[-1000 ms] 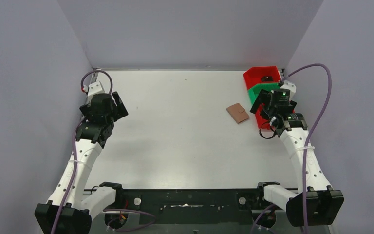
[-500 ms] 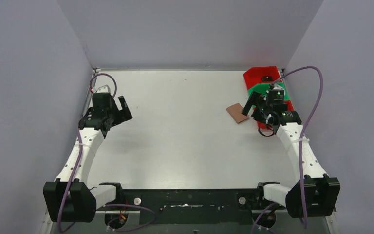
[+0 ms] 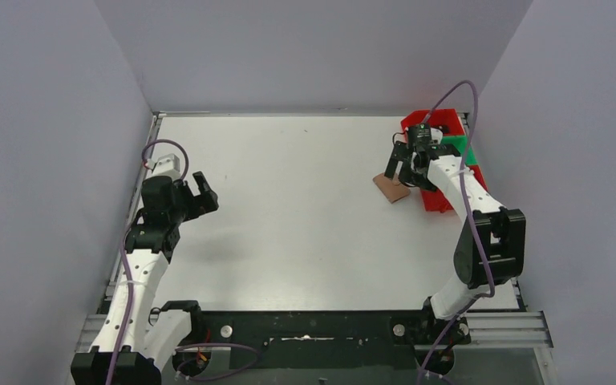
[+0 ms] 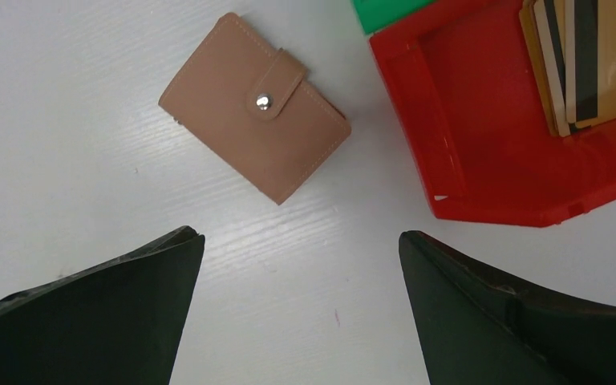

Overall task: Take the credit cards out of the card holder
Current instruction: Move the card holder to the center of the board.

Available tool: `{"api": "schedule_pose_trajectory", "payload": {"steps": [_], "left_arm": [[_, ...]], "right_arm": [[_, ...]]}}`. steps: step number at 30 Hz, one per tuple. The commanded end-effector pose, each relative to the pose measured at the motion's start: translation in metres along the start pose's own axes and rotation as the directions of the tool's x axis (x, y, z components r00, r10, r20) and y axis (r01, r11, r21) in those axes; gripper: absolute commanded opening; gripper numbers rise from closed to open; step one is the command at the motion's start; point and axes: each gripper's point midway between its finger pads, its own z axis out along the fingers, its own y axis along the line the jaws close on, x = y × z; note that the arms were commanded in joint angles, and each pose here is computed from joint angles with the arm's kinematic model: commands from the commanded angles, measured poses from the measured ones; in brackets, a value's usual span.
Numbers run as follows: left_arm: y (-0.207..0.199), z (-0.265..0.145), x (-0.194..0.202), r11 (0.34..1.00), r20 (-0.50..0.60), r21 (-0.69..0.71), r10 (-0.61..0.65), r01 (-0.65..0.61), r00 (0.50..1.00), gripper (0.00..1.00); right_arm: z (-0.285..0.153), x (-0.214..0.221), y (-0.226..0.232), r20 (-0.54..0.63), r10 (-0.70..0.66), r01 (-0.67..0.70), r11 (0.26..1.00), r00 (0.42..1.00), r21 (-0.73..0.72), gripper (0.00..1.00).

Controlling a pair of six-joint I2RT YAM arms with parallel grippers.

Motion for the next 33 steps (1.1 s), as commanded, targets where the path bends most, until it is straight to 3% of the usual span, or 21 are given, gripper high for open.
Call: {"api": "schedule_pose_trajectory", "payload": {"steps": [1, 9, 15, 23, 33], "left_arm": [[-0.003, -0.003, -0.024, 0.998, 0.118, 0.023, 0.047, -0.05, 0.992, 0.97], [-0.003, -0.007, -0.03, 1.0, 0.146, 0.014, 0.024, -0.027, 0.989, 0.97], [0.013, -0.012, -0.035, 0.997, 0.166, -0.078, 0.021, -0.008, 0.986, 0.97], [0.017, -0.013, -0.035, 0.995, 0.175, -0.095, 0.026, -0.01, 0.984, 0.98], [0.02, -0.01, -0.033, 0.994, 0.162, -0.109, 0.033, -0.015, 0.986, 0.98]], "right_arm": [[0.009, -0.033, -0.003, 0.065, -0.055, 0.049, 0.995, 0.996, 0.09, 0.98], [0.036, -0.038, 0.034, -0.014, -0.114, 0.113, 0.993, 0.993, -0.043, 1.0], [0.056, -0.041, 0.035, -0.03, -0.128, 0.127, 0.991, 0.991, -0.043, 0.99], [0.089, -0.035, 0.035, -0.096, -0.162, 0.158, 0.986, 0.982, -0.055, 0.93], [0.108, 0.051, 0.06, -0.244, -0.211, 0.184, 0.975, 0.947, -0.127, 0.82]]}}
